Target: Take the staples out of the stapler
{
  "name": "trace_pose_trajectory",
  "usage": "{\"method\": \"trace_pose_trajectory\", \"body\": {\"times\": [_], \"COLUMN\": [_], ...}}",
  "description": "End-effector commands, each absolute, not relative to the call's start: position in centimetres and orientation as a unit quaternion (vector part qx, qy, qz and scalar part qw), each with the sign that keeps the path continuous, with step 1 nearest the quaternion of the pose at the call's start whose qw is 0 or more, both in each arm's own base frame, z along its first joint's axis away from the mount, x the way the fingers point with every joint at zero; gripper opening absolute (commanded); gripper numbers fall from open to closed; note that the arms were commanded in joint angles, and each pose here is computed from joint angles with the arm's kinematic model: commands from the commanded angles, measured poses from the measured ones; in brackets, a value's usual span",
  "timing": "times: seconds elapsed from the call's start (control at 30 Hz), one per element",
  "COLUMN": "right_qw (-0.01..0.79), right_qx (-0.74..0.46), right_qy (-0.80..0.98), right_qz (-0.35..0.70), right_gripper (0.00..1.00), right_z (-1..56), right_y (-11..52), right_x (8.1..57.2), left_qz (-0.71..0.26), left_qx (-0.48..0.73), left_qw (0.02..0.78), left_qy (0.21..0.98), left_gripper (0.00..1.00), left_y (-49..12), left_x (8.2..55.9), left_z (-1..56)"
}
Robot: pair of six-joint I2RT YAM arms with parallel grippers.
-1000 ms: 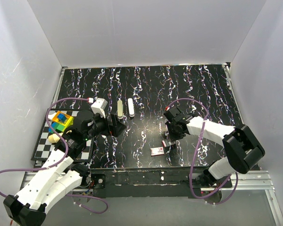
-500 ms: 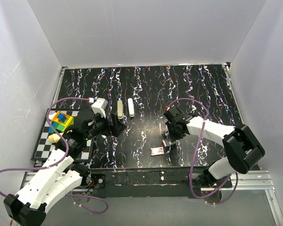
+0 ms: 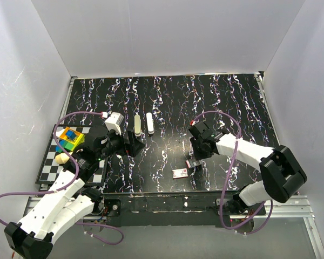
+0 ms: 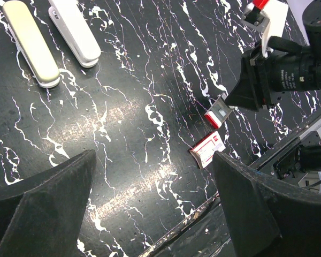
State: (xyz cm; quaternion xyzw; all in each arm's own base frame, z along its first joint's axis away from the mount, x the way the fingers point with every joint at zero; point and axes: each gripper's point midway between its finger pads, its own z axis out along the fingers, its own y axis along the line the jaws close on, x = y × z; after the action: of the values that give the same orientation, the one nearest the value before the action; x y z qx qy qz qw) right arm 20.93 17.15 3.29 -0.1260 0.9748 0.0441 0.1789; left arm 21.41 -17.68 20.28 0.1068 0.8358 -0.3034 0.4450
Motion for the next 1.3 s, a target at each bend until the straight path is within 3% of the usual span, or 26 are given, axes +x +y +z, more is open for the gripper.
{"method": "trace_pose_trajectory", "body": {"times": [0.0, 0.6, 1.27], "right_qw": [0.216, 0.203, 0.181], "right_qx": [-0.113, -0.105, -0.108], "right_qy": [0.969, 0.973, 0.976], "right_qz": [0.049, 0.040, 0.047], "right_gripper": [0.34, 0.26, 0.24], "right_z": [5.8, 4.4, 2.7], "right_y": [17.3, 16.7, 17.1], "right_x": [22.2, 22.4, 22.0], "left_qz": [-0.301, -0.300, -0.298], "left_qx": [0.112, 0.112, 0.110], "left_qw": [0.453, 0.454, 0.452], "left_qy": [0.832, 0.832, 0.833], "left_gripper": [0.90, 0.91, 0.91], "left_y": [-17.6, -17.6, -17.6], "left_x": [21.4, 21.5, 21.6], "left_z": [20.5, 20.6, 20.5]}}
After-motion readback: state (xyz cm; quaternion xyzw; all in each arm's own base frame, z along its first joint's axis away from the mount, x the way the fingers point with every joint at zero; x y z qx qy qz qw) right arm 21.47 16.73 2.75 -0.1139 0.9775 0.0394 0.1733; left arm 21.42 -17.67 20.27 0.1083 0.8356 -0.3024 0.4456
